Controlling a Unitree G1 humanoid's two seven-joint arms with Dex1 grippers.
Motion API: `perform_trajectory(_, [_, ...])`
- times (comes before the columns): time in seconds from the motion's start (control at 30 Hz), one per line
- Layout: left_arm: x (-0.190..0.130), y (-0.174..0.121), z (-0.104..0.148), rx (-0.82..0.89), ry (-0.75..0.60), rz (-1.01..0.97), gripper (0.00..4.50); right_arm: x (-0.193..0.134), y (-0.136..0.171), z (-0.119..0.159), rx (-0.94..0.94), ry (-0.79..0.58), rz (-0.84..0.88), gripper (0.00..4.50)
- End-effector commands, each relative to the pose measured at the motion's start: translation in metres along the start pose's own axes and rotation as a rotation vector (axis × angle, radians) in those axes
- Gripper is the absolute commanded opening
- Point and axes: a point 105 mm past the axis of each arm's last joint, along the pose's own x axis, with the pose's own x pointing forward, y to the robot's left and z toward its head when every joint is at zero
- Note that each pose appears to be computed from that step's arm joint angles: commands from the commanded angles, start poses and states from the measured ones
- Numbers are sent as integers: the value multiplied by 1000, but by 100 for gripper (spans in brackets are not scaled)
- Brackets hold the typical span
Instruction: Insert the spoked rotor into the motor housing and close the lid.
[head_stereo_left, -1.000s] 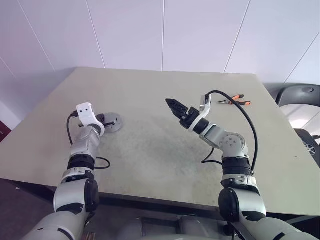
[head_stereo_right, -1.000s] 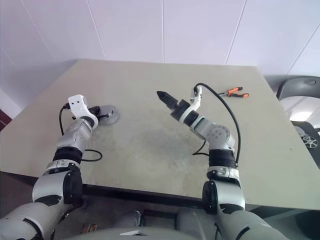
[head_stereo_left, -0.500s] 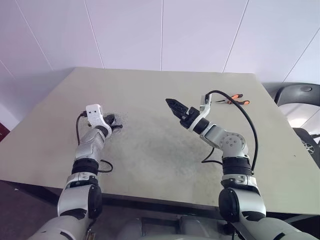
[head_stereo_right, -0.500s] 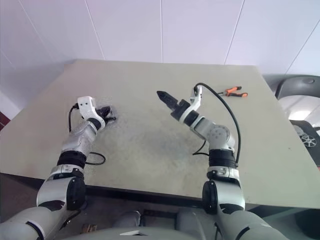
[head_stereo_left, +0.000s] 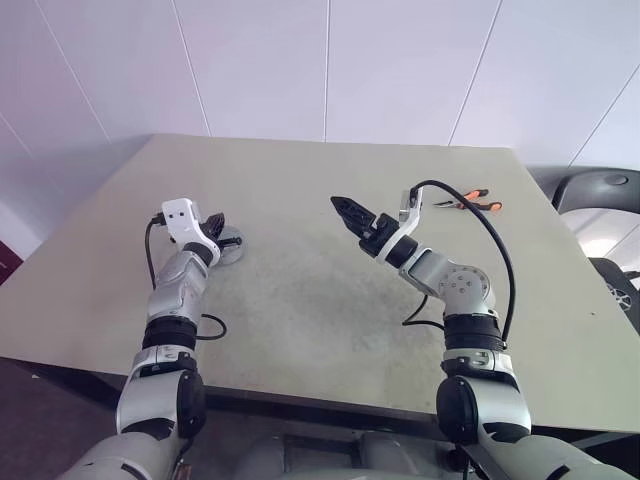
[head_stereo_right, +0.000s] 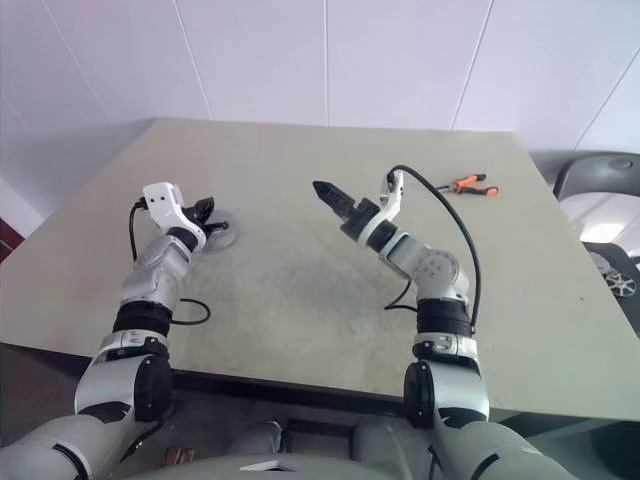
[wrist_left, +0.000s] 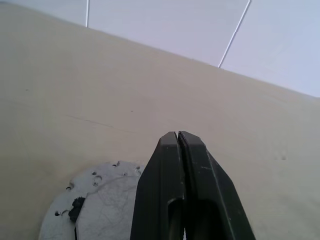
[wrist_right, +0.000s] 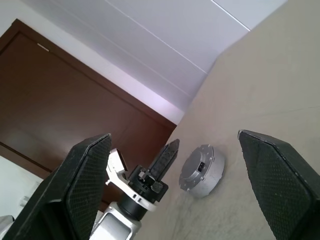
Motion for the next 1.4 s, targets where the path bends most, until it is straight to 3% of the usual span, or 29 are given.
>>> perform_trajectory(0.03, [2, 6, 0, 11, 32, 42, 8, 3, 16, 11, -43, -30, 51, 423])
perform_trajectory(0.17, [3, 14, -11, -4, 98, 98, 8, 3, 16, 11, -45, -28, 50, 423])
perform_trajectory(0.63, [3, 12, -9, -22, 90, 87, 8, 4, 17, 10, -46, -21, 54, 423])
perform_trajectory(1.23, [4, 11, -29, -60, 177, 124, 8, 3, 15, 10, -45, -20, 48, 423])
perform_trajectory(1.37, [6, 5, -7, 44, 55, 80, 8, 3, 15, 10, -52, -20, 46, 423])
perform_trajectory(1.4, [6, 0, 8, 70, -27, 57, 8, 3, 15, 11, -63, -26, 43, 423])
